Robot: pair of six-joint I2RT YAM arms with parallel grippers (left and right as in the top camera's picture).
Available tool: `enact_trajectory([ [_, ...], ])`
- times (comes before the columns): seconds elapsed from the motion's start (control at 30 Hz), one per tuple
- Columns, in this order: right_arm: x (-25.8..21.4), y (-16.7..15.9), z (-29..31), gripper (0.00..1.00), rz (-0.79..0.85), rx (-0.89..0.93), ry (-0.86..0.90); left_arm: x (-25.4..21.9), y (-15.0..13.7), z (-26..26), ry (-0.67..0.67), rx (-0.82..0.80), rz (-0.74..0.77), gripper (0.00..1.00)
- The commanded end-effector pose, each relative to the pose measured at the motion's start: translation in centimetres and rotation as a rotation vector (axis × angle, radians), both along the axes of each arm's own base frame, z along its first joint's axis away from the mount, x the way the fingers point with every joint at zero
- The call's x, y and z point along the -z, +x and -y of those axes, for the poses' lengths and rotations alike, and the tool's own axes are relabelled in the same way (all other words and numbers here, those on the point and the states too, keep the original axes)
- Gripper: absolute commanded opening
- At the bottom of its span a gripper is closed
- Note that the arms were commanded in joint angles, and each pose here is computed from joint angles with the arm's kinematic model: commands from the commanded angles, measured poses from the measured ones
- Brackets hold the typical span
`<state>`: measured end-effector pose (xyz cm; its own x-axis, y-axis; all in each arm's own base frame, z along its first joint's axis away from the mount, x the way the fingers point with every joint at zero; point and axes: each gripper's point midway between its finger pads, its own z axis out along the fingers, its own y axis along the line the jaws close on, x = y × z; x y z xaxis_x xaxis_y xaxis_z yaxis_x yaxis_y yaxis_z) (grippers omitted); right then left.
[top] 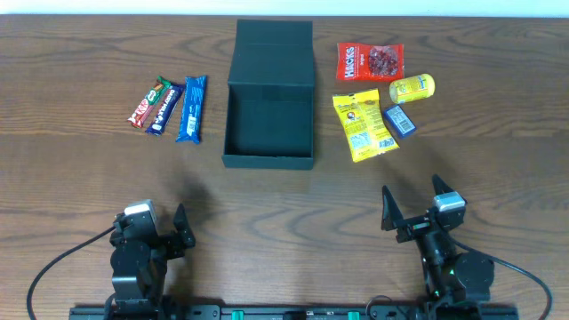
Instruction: Pack container
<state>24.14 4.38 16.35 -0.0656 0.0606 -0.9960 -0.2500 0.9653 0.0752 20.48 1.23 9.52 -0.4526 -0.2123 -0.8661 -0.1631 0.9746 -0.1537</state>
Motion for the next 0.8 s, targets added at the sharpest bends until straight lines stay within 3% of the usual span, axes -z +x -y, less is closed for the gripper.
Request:
enact_trajectory([
  [0.0,0.0,0.0,0.2,0.99,0.003,0.005,-0.012,0.3,0.1,0.8,-0.126,-0.011,0.006,0.95],
  [0.13,0.0,0.0,0.2,0.99,0.003,0.005,-0.012,0.1,-0.2,4.5,-0.483,0.033,-0.025,0.95],
  [0.37,0.0,0.0,0.2,0.99,0.003,0.005,-0.012,-0.6,0.0,5.1,-0.801,-0.100,-0.032,0.95],
  [0.53,0.0,0.0,0.2,0.99,0.003,0.005,-0.012,-5.5,1.1,7.7,-0.740,0.182,0.126,0.96],
  [0.63,0.0,0.0,0.2,0.99,0.003,0.005,-0.012,-7.5,1.7,7.6,-0.712,0.203,0.179,0.96],
  [0.77,0.0,0.0,0.2,0.99,0.003,0.005,-0.012,-9.7,2.8,7.5,-0.572,0.245,0.150,0.96],
])
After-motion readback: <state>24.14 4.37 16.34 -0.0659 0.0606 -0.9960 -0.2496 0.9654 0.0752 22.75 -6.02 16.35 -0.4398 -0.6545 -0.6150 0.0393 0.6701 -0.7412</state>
